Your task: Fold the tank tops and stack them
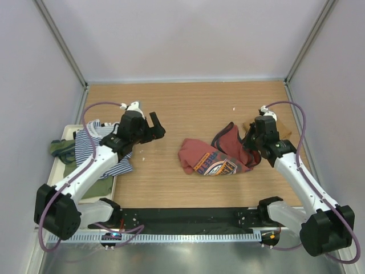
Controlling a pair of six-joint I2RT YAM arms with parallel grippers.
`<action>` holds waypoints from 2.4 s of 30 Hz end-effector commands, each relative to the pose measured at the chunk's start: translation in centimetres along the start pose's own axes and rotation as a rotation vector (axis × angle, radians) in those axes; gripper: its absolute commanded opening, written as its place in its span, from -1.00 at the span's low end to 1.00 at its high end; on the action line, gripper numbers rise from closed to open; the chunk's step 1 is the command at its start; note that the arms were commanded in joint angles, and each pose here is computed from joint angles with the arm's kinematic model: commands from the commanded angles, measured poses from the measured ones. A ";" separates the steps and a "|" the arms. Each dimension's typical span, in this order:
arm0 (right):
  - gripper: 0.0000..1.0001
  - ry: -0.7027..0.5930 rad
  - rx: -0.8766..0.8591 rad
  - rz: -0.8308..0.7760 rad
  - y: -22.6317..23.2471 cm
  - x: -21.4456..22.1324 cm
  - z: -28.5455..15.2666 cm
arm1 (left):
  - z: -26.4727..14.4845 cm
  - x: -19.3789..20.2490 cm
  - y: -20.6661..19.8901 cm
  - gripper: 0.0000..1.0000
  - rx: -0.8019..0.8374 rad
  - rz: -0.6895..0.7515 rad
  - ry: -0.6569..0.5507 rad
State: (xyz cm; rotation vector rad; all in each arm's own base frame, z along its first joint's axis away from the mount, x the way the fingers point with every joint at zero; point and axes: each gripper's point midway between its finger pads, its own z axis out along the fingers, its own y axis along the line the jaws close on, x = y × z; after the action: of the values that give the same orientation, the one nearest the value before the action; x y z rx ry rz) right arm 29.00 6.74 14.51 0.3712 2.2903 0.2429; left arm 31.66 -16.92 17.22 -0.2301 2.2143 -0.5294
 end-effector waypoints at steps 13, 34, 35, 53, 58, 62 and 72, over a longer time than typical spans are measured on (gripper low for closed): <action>-0.92 -0.098 0.104 0.048 -1.6 -2.2 -1.6 | 8.0 8.0 -9.1 0.87 0.135 0.169 0.359; -0.98 -0.159 -0.054 0.093 7.3 -14.2 -0.5 | 5.5 -6.1 -4.9 -1.00 0.077 -0.010 0.188; -0.97 -0.189 -0.073 0.101 7.7 -15.2 -1.7 | 3.0 -8.3 -5.8 -1.00 0.077 0.012 0.092; 0.42 -0.199 0.048 0.288 -3.8 1.5 -5.2 | -8.3 12.7 1.2 0.74 -0.072 0.113 0.229; 0.16 -0.064 -0.026 0.155 -0.8 1.1 -2.6 | -7.7 10.1 0.8 0.86 -0.128 0.127 0.145; -0.01 0.074 -0.139 0.062 2.4 1.6 0.4 | -6.1 8.1 -0.5 0.96 -0.154 0.152 0.106; 0.00 0.247 -0.223 -0.370 10.4 8.1 1.1 | -1.6 8.2 1.2 0.84 -0.223 0.127 0.172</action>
State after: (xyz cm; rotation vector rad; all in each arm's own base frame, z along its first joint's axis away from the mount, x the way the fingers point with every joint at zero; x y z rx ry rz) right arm 26.77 16.97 9.91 0.0017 2.5371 0.3899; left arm 23.94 -17.75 11.45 -0.1369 2.4795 -0.1725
